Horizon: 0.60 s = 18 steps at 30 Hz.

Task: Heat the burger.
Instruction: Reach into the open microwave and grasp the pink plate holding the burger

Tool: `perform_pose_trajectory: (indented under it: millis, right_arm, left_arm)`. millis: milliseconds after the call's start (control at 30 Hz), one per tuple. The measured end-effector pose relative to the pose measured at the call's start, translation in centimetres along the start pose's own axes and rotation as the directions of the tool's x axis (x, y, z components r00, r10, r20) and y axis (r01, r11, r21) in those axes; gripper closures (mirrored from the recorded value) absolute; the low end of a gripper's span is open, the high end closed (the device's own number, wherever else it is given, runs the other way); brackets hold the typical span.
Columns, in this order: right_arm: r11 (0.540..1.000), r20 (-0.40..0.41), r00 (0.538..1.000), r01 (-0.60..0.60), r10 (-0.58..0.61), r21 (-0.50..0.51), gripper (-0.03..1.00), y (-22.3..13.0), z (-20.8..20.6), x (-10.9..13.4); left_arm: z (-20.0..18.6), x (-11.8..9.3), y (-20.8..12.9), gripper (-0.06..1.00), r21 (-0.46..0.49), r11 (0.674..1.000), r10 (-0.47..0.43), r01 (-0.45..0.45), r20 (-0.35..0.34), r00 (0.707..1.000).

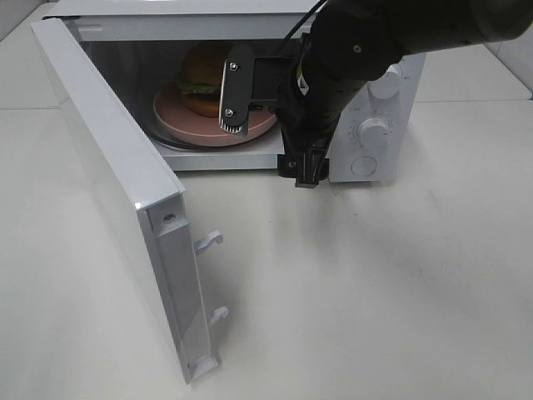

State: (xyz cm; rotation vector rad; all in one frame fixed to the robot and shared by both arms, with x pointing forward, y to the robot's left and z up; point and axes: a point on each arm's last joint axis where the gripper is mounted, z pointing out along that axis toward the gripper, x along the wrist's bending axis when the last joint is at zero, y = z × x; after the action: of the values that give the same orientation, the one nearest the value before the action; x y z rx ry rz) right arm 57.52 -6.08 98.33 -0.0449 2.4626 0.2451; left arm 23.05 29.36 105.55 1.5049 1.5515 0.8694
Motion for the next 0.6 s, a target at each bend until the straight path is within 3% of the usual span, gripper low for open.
perform_pose_trajectory:
  millis: [600]
  right_arm:
    - [0.997,0.04,0.999,0.008,-0.005,-0.076,0.09,2.5,5.1,-1.0]
  left_arm:
    - [0.0,0.0,0.0,-0.05,0.0,1.0,0.0,0.0,0.0,1.0]
